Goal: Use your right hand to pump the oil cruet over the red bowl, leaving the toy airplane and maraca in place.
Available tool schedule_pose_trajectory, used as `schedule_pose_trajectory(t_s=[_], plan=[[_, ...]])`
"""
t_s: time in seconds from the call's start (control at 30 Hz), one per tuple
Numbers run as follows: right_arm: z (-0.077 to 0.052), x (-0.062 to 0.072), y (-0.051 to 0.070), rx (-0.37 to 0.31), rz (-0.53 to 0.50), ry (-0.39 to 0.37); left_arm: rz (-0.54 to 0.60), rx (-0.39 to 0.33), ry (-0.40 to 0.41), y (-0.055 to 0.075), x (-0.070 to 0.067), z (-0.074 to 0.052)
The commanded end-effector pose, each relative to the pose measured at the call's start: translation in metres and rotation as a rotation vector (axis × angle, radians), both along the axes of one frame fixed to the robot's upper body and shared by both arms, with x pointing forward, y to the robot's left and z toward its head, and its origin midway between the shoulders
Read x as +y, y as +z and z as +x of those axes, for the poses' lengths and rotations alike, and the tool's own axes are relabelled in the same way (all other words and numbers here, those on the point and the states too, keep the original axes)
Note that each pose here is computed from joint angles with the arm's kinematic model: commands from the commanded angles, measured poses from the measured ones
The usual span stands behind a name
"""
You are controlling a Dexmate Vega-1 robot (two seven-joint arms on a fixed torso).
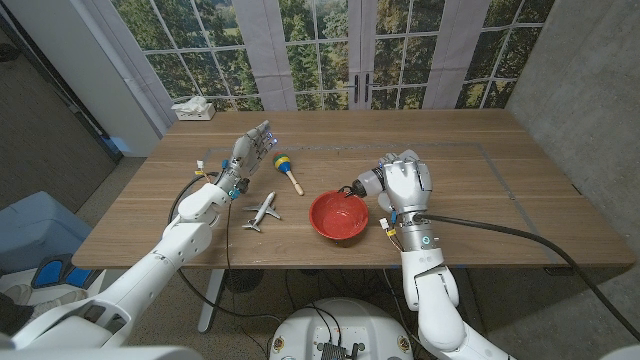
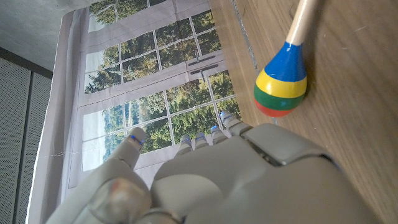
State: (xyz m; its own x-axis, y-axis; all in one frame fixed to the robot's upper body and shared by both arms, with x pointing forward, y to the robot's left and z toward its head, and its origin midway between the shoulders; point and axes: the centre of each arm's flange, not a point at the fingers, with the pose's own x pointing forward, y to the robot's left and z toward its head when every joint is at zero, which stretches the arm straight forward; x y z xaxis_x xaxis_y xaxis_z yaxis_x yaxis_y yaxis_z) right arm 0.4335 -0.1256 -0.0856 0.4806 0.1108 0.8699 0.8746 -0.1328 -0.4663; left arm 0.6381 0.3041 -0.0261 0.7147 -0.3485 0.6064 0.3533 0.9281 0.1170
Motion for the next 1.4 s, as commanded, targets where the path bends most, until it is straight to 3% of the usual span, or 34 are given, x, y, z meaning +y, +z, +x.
schedule_pose_trajectory(t_s=[0.03, 0.77, 1.4], plan=[[0.002, 0.006, 0.003, -0.017, 0.045, -0.071, 0.004, 0.005, 0.002, 0.001, -0.001, 0.002], [0.005, 0.003, 0.009, -0.042, -0.004, -0.063, 0.013, 0.016, -0.001, 0.005, -0.005, 0.009], [0.006, 0.006, 0.015, -0.072, -0.04, -0.1, 0.014, 0.018, -0.005, 0.007, -0.006, 0.014]])
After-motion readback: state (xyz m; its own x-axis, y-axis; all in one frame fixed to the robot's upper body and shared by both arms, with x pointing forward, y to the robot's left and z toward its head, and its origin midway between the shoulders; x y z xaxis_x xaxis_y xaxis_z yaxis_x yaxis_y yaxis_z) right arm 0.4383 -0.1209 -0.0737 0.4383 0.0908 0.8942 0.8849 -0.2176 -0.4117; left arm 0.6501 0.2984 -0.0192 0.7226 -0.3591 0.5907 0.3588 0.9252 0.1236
